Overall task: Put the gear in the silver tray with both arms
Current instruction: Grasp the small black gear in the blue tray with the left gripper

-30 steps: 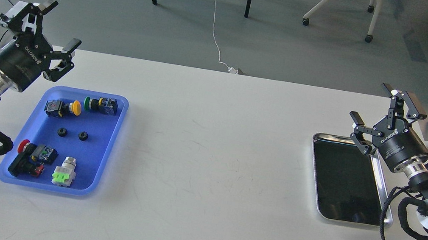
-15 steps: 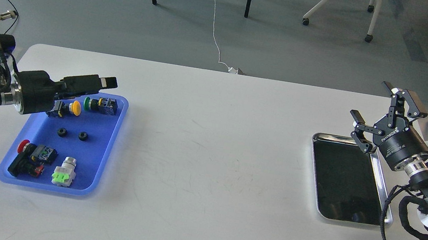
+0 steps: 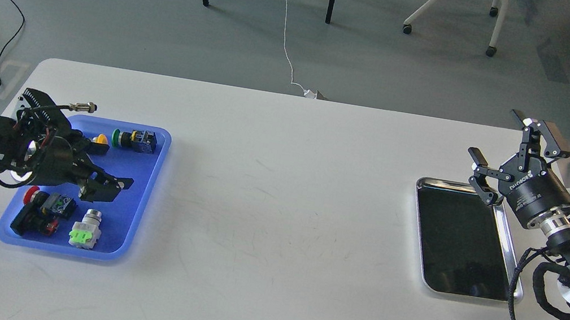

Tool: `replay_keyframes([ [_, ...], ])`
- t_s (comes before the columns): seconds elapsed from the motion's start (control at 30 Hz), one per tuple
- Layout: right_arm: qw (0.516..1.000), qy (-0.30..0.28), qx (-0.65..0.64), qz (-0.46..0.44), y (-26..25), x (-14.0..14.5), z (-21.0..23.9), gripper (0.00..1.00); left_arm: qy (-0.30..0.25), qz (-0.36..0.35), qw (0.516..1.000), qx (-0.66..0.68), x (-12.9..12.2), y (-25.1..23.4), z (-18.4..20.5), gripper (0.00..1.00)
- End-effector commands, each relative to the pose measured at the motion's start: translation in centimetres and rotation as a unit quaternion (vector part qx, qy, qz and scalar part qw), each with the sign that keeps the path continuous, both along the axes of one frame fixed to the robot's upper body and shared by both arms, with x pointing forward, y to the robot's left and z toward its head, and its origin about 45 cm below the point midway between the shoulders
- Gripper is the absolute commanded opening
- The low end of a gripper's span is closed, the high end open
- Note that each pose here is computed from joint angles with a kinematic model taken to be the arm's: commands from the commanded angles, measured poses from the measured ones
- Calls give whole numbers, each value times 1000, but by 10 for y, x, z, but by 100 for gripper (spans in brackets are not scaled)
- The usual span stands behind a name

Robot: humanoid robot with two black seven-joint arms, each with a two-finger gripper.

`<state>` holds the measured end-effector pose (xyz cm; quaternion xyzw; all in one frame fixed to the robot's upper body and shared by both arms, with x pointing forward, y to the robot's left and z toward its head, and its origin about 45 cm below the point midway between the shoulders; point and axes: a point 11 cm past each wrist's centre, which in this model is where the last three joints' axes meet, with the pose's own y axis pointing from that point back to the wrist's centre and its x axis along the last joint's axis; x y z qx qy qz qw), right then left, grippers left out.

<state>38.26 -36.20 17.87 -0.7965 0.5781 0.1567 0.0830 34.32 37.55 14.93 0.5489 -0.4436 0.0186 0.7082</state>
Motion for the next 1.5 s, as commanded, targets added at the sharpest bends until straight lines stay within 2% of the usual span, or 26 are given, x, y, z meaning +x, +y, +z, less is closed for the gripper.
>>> replay_keyframes([
  [0.0,1000,1,0,0,0,-1,-1,99,3,14,1000,5,2,7,-9,79],
  [0.27,1000,1,0,0,0,-1,-1,99,5,23,1000,9,1,13,-14,67],
  [0.57,1000,0,0,-1,-1,0,0,99,10,28,1000,8,0,13,-20,65],
  [0.97,1000,-1,0,-1,-1,0,1,99,22,24,999,23,-5,18,-29,45],
  [1.07,1000,-1,0,-1,-1,0,1,99,21,24,999,23,-5,18,-29,30],
  [1.14,1000,0,0,-1,-1,0,0,99,21,23,999,23,-5,18,-29,24],
  [1.47,1000,-2,0,-1,-1,1,2,99,19,25,999,24,-5,20,-27,17],
])
